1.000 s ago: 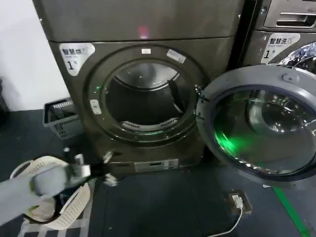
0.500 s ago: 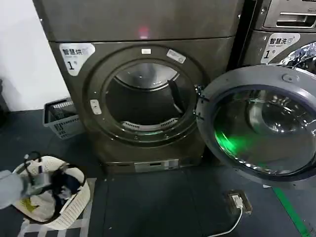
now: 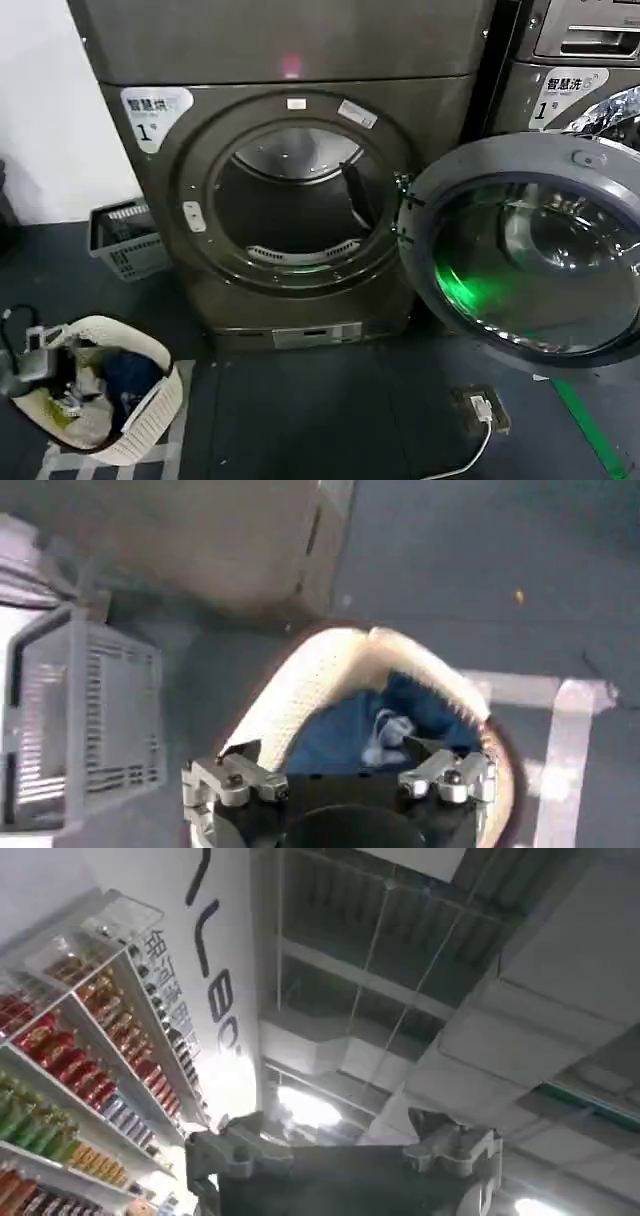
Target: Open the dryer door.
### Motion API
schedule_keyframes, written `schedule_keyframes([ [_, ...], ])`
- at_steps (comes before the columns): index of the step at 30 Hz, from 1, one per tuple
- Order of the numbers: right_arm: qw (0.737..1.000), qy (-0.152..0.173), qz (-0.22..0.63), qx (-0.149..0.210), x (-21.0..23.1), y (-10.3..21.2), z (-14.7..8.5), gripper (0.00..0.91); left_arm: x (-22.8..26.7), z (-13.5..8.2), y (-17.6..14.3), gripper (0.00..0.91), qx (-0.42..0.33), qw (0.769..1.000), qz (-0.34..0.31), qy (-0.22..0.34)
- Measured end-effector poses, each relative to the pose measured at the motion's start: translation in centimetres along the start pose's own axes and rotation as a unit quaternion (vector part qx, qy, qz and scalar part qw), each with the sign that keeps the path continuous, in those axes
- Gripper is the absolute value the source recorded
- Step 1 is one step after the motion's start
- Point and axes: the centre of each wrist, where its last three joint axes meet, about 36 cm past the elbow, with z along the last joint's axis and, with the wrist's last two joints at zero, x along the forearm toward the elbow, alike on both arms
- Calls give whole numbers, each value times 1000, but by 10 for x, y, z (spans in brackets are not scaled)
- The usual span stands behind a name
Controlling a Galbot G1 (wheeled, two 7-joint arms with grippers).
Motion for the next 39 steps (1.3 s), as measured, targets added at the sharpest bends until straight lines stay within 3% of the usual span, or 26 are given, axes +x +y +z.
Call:
schedule_keyframes([
  [12,1000,-7,9,9,-2,-7,-5,907,7,7,11,907,-10,998,15,53],
  [39,1000,-15,14,9,-1,-20,-14,907,11,10,15,907,-23,998,23,59],
])
